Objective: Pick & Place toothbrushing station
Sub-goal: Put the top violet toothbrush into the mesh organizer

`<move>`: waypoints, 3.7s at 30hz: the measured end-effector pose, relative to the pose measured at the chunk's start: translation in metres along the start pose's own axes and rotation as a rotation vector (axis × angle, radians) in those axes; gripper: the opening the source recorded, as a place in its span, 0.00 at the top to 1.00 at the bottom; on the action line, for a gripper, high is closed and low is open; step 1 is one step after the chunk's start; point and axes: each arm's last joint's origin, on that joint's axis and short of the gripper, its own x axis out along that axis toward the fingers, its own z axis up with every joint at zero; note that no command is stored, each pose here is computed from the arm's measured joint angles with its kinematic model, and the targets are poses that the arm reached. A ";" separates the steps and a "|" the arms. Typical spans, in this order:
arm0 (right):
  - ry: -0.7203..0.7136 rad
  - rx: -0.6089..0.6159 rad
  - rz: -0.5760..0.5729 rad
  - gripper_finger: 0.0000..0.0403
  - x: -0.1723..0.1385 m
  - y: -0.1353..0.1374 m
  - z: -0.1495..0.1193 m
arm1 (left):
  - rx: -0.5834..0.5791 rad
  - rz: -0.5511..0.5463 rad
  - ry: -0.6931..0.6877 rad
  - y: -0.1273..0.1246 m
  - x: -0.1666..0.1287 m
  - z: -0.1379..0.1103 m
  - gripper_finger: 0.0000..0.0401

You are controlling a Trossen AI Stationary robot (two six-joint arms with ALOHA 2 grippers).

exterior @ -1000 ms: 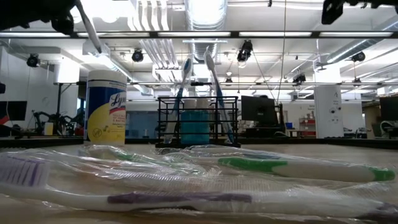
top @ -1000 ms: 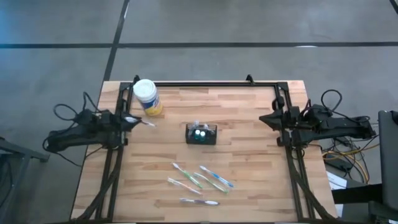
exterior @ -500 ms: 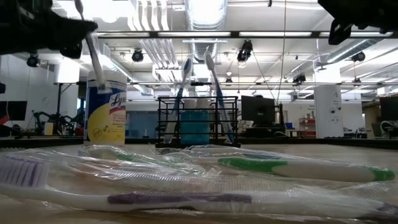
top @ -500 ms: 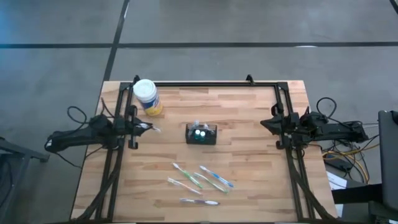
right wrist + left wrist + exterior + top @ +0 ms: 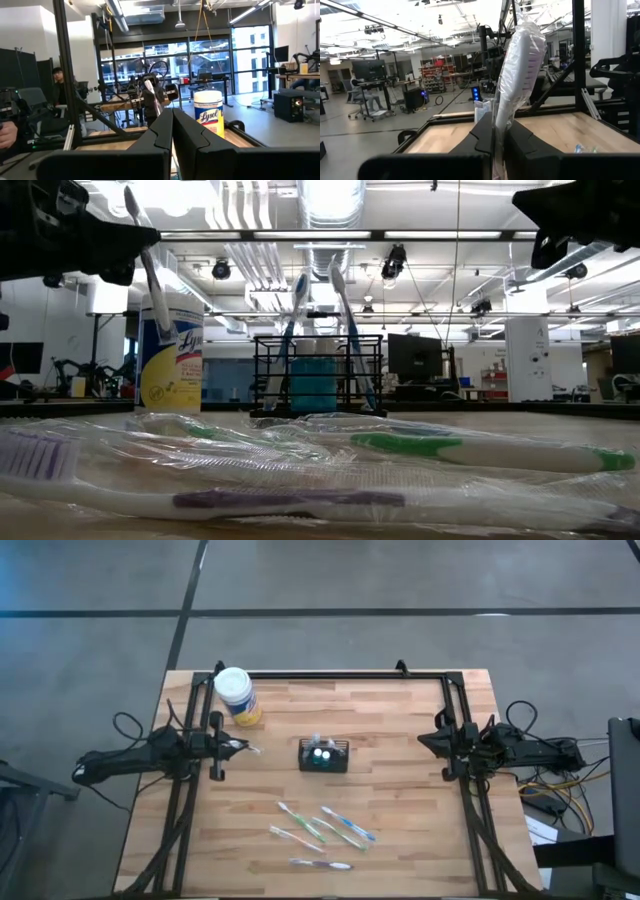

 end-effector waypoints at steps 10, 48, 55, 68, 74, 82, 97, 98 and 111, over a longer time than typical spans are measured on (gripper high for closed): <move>0.013 0.009 -0.030 0.98 -0.002 -0.002 -0.006 | 0.007 -0.008 -0.011 0.000 0.000 0.001 0.95; -0.036 -0.002 -0.032 0.98 -0.002 -0.001 0.000 | 0.049 -0.142 0.128 0.012 0.151 0.048 0.95; -0.036 -0.001 -0.031 0.98 -0.002 -0.001 0.000 | 0.073 -0.134 0.143 0.017 0.159 0.034 0.95; -0.036 -0.008 -0.031 0.98 -0.002 -0.001 0.000 | 0.042 -0.129 0.214 0.021 0.164 -0.002 0.95; -0.037 -0.005 -0.031 0.98 -0.002 -0.001 0.000 | -0.026 -0.091 0.249 0.022 0.168 -0.014 0.95; -0.037 -0.002 -0.031 0.98 -0.002 -0.001 0.000 | -0.051 -0.066 0.321 0.021 0.172 -0.033 0.95; -0.038 0.004 -0.031 0.98 -0.002 -0.001 0.000 | -0.052 -0.065 0.360 0.020 0.176 -0.052 0.92; -0.038 0.004 -0.031 0.98 -0.002 -0.001 0.000 | -0.052 -0.066 0.362 0.020 0.176 -0.052 0.91; -0.038 0.004 -0.031 0.98 -0.002 -0.001 0.000 | -0.065 -0.139 0.301 0.020 0.164 -0.016 0.55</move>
